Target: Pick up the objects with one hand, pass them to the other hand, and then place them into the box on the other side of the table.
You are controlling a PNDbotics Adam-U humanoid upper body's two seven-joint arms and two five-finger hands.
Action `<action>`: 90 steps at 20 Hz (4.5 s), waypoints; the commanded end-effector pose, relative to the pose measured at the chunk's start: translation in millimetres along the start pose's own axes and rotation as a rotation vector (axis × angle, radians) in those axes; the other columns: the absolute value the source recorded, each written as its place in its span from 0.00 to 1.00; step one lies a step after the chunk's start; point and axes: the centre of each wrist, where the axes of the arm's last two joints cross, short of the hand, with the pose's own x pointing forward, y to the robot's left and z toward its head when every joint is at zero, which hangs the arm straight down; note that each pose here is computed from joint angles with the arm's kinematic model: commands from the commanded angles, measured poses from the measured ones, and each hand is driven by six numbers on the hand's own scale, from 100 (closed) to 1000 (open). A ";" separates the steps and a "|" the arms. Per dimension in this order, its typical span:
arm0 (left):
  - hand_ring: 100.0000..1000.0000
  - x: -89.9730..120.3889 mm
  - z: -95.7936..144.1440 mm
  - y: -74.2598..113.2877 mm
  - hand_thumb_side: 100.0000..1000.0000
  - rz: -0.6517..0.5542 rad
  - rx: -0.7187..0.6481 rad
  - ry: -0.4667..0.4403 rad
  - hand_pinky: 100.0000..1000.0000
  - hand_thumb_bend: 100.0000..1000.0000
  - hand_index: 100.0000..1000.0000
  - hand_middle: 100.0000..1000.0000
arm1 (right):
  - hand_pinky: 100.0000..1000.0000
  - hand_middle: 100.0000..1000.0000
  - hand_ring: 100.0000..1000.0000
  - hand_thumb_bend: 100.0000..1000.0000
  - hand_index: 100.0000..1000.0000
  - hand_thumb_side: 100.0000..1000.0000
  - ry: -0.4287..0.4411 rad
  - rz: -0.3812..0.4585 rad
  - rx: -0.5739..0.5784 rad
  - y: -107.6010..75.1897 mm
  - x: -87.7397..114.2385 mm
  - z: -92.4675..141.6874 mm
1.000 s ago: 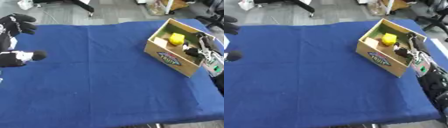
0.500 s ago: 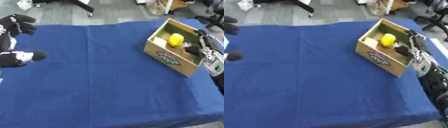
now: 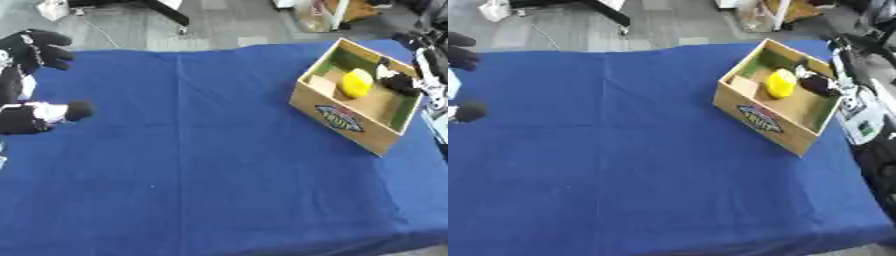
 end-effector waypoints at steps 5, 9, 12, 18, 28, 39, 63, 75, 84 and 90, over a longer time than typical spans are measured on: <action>0.60 -8.9 1.8 35.6 0.40 -0.176 0.133 0.101 0.62 0.97 0.70 0.64 | 1.00 0.98 0.91 0.00 0.94 0.27 -0.420 -0.084 0.048 -31.4 102.8 -4.4; 0.62 -19.0 6.3 69.5 0.39 -0.416 0.180 0.245 0.63 0.92 0.71 0.65 | 1.00 0.98 0.91 0.00 0.95 0.24 -0.558 -0.126 0.136 -27.4 137.8 6.7; 0.64 -24.4 6.8 99.1 0.40 -0.616 0.177 0.362 0.66 0.87 0.73 0.66 | 1.00 0.98 0.90 0.00 0.95 0.22 -0.621 -0.145 0.180 -26.1 153.6 13.3; 0.68 -27.6 -2.0 166.5 0.43 -0.977 0.058 0.593 0.72 0.72 0.78 0.69 | 1.00 0.98 0.91 0.00 0.95 0.21 -0.689 -0.179 0.230 -22.1 169.6 21.5; 0.74 -47.8 -9.5 227.5 0.38 -1.112 -0.118 0.898 0.76 0.65 0.81 0.73 | 1.00 1.00 0.91 0.00 0.93 0.18 -0.727 -0.221 0.283 -10.6 173.6 25.0; 0.77 -66.3 -15.2 240.8 0.28 -1.050 -0.182 1.089 0.79 0.53 0.83 0.77 | 1.00 1.00 0.92 0.00 0.93 0.23 -0.745 -0.261 0.291 -4.8 178.8 26.6; 0.76 -79.3 -19.1 236.6 0.27 -1.196 -0.149 1.277 0.78 0.22 0.87 0.81 | 1.00 1.00 0.92 0.00 0.92 0.28 -0.736 -0.290 0.306 5.7 179.1 24.5; 0.31 -92.9 -14.6 220.7 0.31 -1.340 0.113 1.034 0.40 0.00 0.35 0.27 | 1.00 1.00 0.92 0.00 0.93 0.28 -0.726 -0.291 0.307 7.0 177.0 24.7; 0.29 -79.0 -13.3 223.7 0.18 -1.198 0.251 0.846 0.40 0.00 0.31 0.25 | 1.00 1.00 0.92 0.00 0.93 0.26 -0.722 -0.281 0.315 7.0 174.7 25.4; 0.28 -64.3 -14.4 210.2 0.06 -0.937 0.350 0.629 0.40 0.00 0.29 0.24 | 1.00 1.00 0.92 0.00 0.94 0.22 -0.745 -0.273 0.321 5.5 179.2 26.2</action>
